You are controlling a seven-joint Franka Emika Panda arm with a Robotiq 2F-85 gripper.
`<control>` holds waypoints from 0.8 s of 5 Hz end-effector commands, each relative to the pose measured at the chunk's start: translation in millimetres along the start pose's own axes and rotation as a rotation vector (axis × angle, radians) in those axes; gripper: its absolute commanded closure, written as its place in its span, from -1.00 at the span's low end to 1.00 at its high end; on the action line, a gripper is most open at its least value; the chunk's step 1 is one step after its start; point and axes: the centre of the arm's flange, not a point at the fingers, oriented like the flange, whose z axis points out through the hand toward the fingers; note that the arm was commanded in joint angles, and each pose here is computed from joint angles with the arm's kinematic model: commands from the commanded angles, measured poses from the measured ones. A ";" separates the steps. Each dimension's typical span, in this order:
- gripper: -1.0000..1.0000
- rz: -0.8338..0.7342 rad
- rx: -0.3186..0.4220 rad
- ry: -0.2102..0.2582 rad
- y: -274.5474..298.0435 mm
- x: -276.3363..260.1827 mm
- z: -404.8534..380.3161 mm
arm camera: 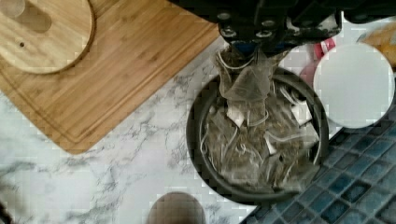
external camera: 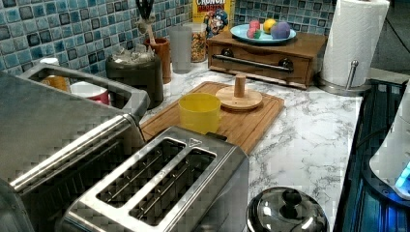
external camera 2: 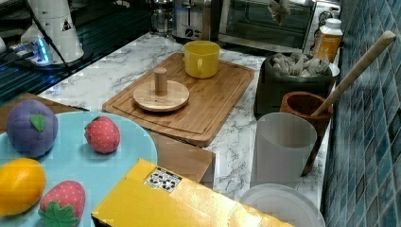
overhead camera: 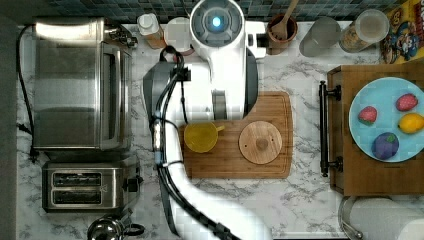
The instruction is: Get a tea bag.
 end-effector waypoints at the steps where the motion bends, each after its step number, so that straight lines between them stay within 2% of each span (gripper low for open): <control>1: 1.00 -0.043 -0.035 -0.039 63.8 -63.5 -18.1; 2: 1.00 0.005 -0.075 0.043 62.6 -65.3 -21.9; 4: 1.00 0.005 -0.075 0.043 62.6 -65.4 -21.8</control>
